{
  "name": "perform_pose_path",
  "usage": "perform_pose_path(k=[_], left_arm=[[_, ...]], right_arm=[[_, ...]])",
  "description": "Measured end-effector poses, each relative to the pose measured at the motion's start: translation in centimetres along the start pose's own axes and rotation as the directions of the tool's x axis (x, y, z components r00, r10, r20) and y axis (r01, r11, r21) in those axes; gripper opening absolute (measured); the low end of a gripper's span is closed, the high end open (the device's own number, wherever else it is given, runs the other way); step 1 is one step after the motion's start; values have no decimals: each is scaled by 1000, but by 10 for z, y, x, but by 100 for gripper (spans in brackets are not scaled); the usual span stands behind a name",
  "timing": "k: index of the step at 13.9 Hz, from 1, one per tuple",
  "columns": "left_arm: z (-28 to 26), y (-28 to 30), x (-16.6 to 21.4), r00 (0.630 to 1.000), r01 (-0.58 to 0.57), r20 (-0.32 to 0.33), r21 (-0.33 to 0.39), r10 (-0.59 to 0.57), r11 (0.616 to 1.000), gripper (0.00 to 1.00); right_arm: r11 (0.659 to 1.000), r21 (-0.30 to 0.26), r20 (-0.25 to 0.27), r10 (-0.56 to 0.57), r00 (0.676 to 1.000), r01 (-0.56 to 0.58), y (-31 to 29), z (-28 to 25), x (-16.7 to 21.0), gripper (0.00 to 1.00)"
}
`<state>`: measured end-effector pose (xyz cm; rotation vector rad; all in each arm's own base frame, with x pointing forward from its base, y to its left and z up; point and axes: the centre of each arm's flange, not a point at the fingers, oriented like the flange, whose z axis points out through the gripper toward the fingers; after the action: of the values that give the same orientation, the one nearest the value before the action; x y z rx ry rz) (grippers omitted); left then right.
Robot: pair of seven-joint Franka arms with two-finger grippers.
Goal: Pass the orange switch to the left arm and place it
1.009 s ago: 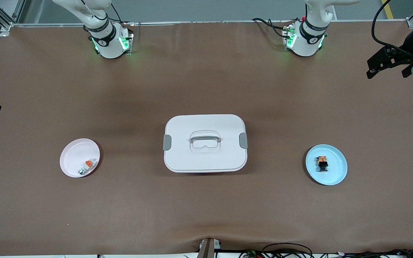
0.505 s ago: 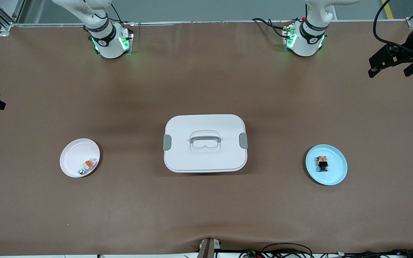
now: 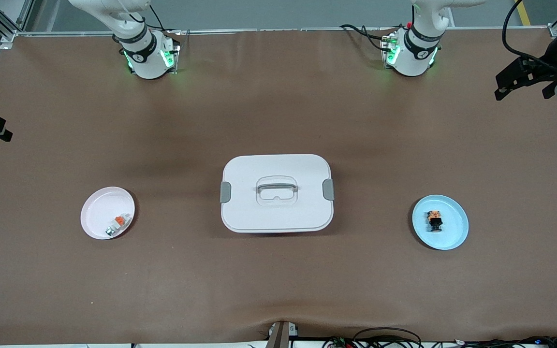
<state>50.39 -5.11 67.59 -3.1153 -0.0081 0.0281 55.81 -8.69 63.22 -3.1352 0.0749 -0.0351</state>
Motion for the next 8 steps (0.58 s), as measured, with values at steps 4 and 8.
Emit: perform_pose_path(k=[4,8], left_arm=[[-1,0,-1,1000,0,1,0,0,1000,100],[-1,0,-1,1000,0,1,0,0,1000,100]], right_arm=[[1000,1,-3,0,1000,0,0,0,0,100],[1000,1,-8,-11,1000,11,-6,0,2,100]])
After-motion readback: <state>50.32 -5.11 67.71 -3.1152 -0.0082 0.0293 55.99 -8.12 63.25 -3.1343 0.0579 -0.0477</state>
